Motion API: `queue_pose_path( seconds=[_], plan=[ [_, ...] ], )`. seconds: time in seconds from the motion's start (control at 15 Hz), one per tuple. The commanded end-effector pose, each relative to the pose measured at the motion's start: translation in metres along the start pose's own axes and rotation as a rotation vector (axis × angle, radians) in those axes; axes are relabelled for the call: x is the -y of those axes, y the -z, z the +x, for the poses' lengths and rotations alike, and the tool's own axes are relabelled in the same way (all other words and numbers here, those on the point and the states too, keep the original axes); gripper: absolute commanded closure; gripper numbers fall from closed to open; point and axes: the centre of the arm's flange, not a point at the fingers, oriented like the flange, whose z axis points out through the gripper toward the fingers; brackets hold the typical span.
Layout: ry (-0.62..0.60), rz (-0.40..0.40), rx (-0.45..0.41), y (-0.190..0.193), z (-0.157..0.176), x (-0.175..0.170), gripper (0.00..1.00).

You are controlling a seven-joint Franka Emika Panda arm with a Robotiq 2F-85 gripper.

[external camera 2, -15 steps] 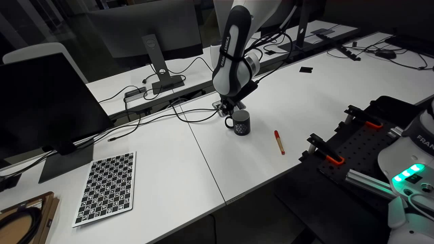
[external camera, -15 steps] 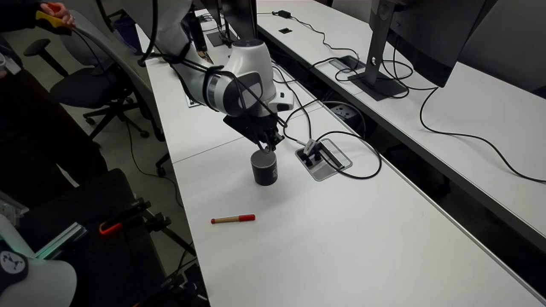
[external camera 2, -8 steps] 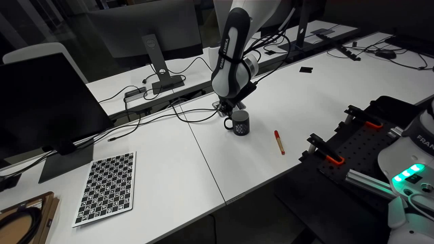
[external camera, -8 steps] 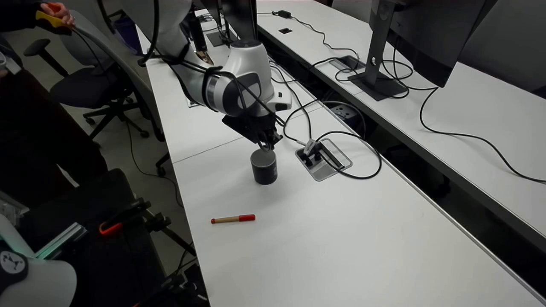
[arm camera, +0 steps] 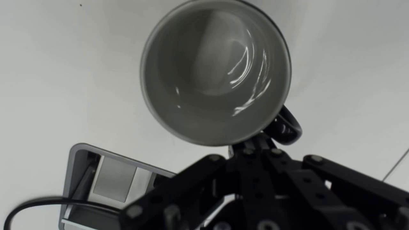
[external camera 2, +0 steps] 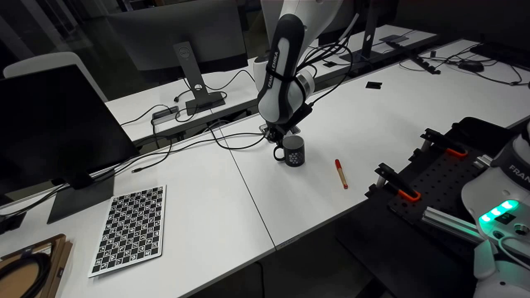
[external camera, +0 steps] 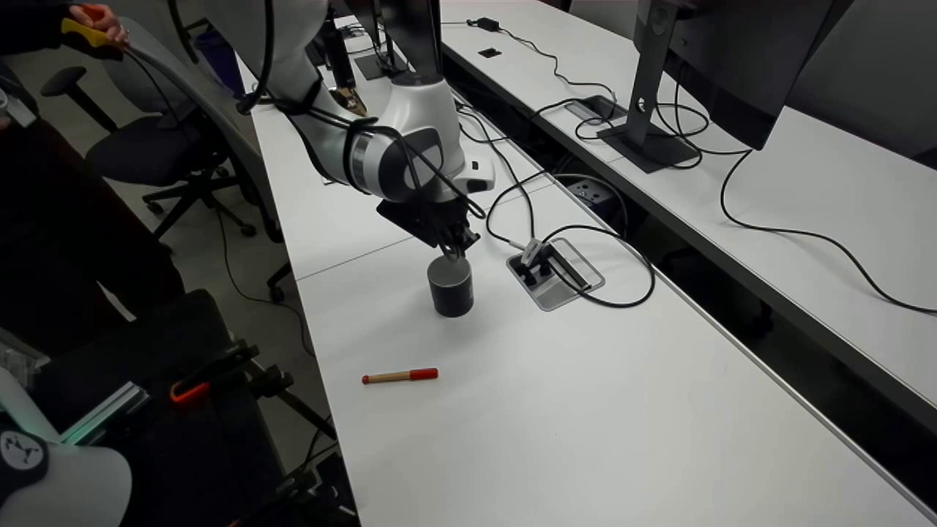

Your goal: Rotate the black cup counterclockwise so that the handle is on the right side

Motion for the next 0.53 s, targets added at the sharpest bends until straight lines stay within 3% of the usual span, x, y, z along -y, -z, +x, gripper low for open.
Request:
queue_pose_path(
  seconds=[0.0, 0.47],
  plan=[
    [0.025, -0.008, 0.013, -0.0029, 0.0022, 0.0056, 1.00],
    [0.039, -0.004, 0.014, -0.0016, -0.0039, 0.0119, 1.00]
  ],
)
